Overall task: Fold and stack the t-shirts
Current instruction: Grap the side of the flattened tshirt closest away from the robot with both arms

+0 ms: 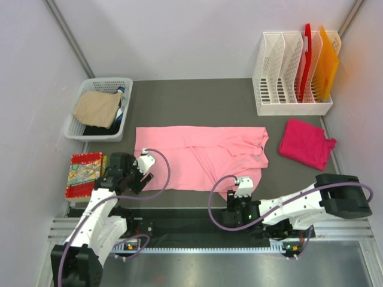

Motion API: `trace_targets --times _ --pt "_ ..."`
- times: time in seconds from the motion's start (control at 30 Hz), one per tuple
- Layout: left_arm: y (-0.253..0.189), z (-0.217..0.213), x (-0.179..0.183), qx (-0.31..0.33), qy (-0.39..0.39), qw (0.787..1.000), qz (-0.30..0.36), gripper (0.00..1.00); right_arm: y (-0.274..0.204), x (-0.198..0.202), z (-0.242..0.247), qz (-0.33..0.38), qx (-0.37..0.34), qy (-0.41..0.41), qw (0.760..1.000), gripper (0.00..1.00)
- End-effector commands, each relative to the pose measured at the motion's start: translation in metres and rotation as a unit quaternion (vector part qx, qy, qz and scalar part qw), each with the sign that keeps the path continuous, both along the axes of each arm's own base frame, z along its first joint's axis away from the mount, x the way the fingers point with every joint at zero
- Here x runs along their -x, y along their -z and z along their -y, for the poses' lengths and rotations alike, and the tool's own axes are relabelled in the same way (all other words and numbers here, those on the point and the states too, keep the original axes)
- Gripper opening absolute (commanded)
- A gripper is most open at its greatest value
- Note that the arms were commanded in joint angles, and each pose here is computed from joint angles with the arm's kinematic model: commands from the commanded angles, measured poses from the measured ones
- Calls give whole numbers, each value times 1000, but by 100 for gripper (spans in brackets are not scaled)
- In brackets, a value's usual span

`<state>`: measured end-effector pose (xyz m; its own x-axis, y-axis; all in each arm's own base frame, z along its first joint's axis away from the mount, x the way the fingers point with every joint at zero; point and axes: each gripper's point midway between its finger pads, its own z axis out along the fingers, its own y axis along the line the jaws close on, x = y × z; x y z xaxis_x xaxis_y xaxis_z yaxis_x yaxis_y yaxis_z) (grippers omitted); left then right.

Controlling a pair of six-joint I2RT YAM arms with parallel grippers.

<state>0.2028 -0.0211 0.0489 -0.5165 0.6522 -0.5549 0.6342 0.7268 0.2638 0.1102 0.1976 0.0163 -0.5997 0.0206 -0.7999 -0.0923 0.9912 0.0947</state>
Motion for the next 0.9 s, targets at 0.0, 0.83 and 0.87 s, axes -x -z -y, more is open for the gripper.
trace_targets --times 0.0,0.83,0.87 --pt "16 -7 7 -28 8 999 -35 79 -1 2 -6 -18 -19 3 1000 46" --pt "47 -14 22 -37 9 993 -113 45 -8 2 -4 -18 -25 -4 1000 40" --pt "47 -13 22 -36 12 993 -113 43 -7 3 -4 -20 -24 -3 1000 40"
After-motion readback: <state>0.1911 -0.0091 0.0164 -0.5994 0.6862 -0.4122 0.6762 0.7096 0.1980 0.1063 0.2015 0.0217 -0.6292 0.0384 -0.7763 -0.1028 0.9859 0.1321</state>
